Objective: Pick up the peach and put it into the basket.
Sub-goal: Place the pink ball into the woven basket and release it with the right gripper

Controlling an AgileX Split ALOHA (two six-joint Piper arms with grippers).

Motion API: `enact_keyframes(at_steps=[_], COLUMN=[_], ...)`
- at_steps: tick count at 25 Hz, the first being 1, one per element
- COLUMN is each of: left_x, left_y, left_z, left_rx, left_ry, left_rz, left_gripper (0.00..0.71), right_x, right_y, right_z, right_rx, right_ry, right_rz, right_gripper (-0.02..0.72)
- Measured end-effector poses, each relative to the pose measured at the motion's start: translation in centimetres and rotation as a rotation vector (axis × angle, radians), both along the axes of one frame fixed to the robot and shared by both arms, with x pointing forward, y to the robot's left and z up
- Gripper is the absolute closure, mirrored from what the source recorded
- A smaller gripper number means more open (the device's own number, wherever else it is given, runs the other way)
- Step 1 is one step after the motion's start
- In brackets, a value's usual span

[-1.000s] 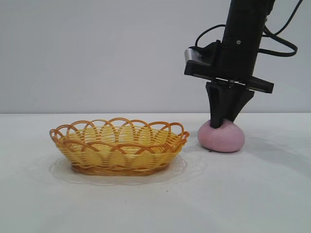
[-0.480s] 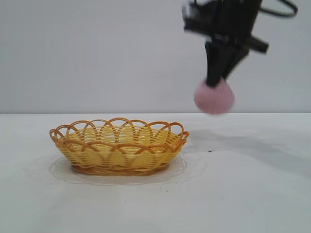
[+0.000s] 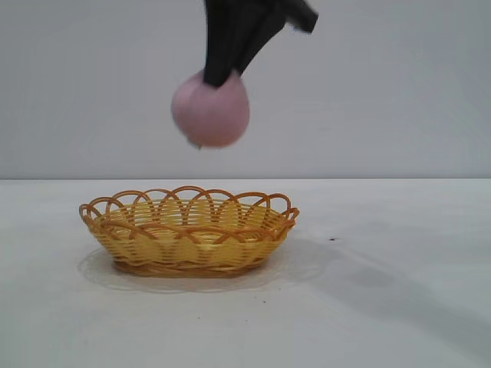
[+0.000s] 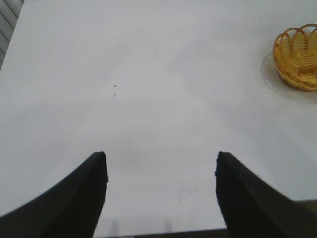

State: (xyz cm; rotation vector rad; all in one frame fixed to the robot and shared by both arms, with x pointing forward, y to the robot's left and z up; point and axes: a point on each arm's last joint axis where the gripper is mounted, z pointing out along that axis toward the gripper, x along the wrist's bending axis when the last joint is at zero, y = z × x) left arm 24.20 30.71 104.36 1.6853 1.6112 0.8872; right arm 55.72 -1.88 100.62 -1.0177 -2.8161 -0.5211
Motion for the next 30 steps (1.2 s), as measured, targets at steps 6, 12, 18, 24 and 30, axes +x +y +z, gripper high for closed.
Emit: enact_keyframes(at_steps=[6, 12, 18, 24, 30], left_x=[0.0, 0.0, 0.0, 0.0, 0.0], left_y=[0.0, 0.0, 0.0, 0.0, 0.0], left_z=[0.0, 0.0, 0.0, 0.0, 0.0], left_rx=[0.0, 0.0, 0.0, 0.0, 0.0], left_ry=[0.0, 0.0, 0.0, 0.0, 0.0], left_rz=[0.0, 0.0, 0.0, 0.0, 0.0], left_gripper=[0.296, 0.296, 0.296, 0.296, 0.296], right_x=[0.6, 0.9, 1.0, 0.4, 4.5], right_y=[1.2, 1.5, 0.9, 0.0, -6.4], right_z=[-4.8, -6.4, -4.2, 0.4, -0.9], right_rx=[-0.044, -0.057, -0.061, -0.011, -0.189], right_ry=[0.069, 0.082, 0.028, -0.046, -0.129], right_rz=[0.0, -0.026, -0.074, -0.144, -0.418], right_gripper=[0.703, 0.65, 0.374, 0.332, 0.307])
